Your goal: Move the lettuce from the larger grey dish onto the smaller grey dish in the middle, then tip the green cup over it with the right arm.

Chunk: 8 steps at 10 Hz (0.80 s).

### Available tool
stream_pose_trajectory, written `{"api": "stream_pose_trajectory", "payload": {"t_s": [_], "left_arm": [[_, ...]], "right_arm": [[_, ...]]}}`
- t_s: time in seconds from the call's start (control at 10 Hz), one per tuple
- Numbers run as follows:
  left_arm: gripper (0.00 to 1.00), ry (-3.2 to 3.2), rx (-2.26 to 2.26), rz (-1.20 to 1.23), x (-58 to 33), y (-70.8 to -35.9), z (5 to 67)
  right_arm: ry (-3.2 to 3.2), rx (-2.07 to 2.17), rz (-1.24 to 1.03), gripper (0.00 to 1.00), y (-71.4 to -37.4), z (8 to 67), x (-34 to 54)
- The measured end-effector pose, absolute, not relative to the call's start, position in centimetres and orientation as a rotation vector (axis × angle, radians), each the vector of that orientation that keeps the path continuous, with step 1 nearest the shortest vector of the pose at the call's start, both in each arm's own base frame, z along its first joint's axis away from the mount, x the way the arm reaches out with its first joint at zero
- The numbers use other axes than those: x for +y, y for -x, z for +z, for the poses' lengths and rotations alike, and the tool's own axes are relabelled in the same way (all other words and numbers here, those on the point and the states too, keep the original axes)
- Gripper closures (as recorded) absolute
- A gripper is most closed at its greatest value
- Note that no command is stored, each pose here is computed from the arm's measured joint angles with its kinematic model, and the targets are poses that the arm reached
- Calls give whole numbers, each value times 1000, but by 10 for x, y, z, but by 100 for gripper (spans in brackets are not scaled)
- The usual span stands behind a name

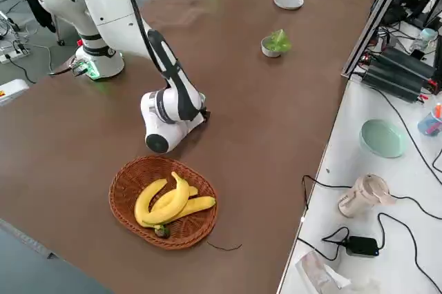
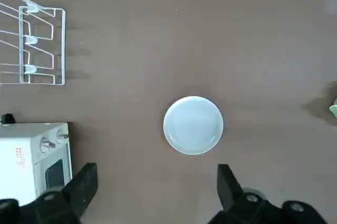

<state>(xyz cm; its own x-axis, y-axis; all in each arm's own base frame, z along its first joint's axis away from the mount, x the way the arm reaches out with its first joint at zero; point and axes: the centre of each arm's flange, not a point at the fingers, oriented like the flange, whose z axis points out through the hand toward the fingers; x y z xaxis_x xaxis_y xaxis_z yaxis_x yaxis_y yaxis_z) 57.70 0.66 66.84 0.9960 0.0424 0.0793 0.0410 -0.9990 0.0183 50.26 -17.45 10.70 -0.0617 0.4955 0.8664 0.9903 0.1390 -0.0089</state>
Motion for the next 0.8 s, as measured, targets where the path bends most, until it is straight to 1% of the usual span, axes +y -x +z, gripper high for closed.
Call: {"api": "stream_pose_trajectory", "payload": {"t_s": [0.1,0.3,0.4,0.8], "left_arm": [[0,-3122,67,125,7,-577,668],[0,-3122,68,125,8,-577,668],[0,-3122,68,125,8,-577,668],[0,-3122,68,125,8,-577,668]], "right_arm": [[1457,-1665,-831,30,-503,107,-175],[1466,-1667,-832,3,-502,107,-178],[1471,-1665,-834,0,-502,107,-180],[1483,-1657,-843,0,-500,107,-187]]}}
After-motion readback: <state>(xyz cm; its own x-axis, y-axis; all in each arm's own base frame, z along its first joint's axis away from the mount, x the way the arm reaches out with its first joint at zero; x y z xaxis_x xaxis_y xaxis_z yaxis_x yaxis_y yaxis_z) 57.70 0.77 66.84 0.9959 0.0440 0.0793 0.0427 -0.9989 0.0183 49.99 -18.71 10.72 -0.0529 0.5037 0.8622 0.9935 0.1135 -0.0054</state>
